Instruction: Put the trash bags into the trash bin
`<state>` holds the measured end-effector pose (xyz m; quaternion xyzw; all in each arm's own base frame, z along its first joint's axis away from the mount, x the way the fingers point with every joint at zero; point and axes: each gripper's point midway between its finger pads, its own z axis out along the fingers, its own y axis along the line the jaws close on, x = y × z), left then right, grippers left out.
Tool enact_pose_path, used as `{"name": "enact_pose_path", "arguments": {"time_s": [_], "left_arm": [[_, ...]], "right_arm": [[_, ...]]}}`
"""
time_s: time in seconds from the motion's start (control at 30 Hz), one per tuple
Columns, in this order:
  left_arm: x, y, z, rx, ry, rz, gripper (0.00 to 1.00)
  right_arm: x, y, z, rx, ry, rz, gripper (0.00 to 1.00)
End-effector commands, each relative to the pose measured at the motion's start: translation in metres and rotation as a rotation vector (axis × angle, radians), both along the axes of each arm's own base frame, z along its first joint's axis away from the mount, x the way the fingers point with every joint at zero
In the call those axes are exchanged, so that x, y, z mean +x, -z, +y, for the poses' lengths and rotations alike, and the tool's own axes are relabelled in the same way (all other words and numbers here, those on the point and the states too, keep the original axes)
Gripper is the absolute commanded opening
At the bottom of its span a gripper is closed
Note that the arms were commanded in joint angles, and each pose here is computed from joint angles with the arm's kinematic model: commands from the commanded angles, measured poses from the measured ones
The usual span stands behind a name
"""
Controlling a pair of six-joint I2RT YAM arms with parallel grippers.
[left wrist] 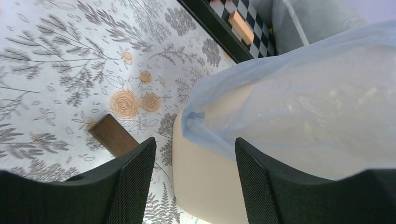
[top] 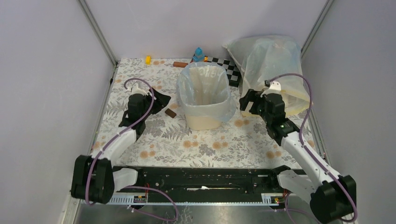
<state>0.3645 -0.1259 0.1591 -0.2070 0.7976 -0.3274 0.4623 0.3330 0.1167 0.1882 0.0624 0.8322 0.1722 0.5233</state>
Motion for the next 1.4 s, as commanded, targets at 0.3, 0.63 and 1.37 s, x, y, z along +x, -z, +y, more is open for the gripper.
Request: {"name": "enact_pose_path", "arguments": {"time_s": [0.3, 0.63, 1.37], "left_arm": [[-0.035, -0.013, 0.044, 0.099, -0.163, -0.290, 0.81], [-0.031, -0.004, 0.060, 0.190, -0.224, -0.351, 0.99], [-0.030, -0.004, 0.106, 0.464, -0.382, -0.446, 0.99]], "right_arm": [[-0.033, -0.005, -0.057, -0.089, 0.169, -0.369, 0.98], [-0.039, 0.034, -0.071, -0.188, 0.192, -0.466, 1.00], [0.027, 0.105, -0.123, -0.398, 0.299, -0.312, 1.00]]}}
